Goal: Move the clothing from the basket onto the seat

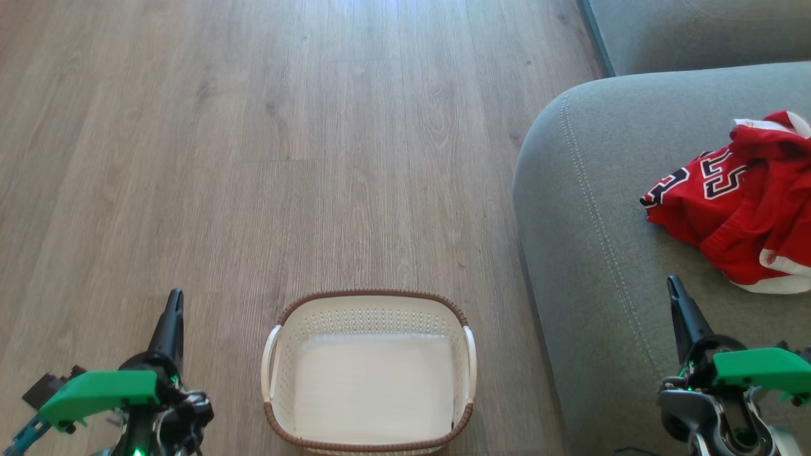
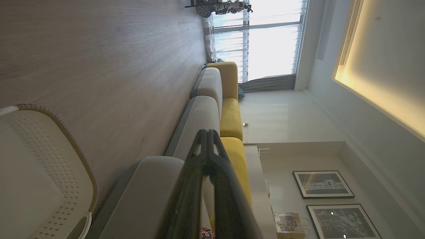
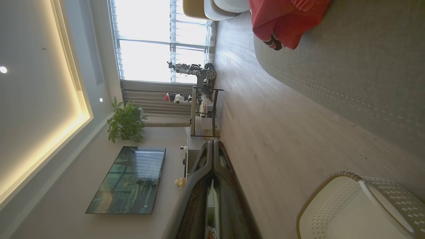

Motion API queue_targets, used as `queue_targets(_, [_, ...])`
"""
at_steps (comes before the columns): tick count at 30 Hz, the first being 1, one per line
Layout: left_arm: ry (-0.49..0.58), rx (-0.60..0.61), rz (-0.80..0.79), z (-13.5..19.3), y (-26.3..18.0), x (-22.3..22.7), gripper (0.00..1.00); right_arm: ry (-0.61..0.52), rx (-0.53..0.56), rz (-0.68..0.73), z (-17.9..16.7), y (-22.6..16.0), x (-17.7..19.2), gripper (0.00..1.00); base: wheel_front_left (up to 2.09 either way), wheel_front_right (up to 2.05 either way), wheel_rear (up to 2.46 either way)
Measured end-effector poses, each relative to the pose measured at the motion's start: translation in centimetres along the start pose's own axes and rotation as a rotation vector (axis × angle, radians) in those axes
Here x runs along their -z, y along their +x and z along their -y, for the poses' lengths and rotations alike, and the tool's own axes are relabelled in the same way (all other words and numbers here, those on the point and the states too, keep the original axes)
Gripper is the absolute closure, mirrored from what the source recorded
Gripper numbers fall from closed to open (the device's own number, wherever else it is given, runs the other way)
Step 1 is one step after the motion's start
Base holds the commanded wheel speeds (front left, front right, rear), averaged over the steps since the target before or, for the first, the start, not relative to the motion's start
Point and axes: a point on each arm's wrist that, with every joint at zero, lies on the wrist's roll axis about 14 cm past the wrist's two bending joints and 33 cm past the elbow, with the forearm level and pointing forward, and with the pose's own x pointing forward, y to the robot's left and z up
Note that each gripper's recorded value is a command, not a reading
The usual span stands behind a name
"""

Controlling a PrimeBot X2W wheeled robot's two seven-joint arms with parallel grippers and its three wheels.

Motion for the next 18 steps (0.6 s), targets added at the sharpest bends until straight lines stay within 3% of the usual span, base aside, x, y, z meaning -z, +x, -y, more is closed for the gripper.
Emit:
queue_targets(7, [-0.071,0.026,0.010,0.48,0.14,-0.45,1.00,0.070,-0.018,0.005,-0.57,0.40,-0.26,1.00,0.00,0.00,0.00])
queue_targets(18, [-0.076,0.033,0.011,0.73,0.29,-0.43,1.00,0.076,-0.016,0.007,-0.49,0.38,-0.37,1.00,0.00,0.00,0.00])
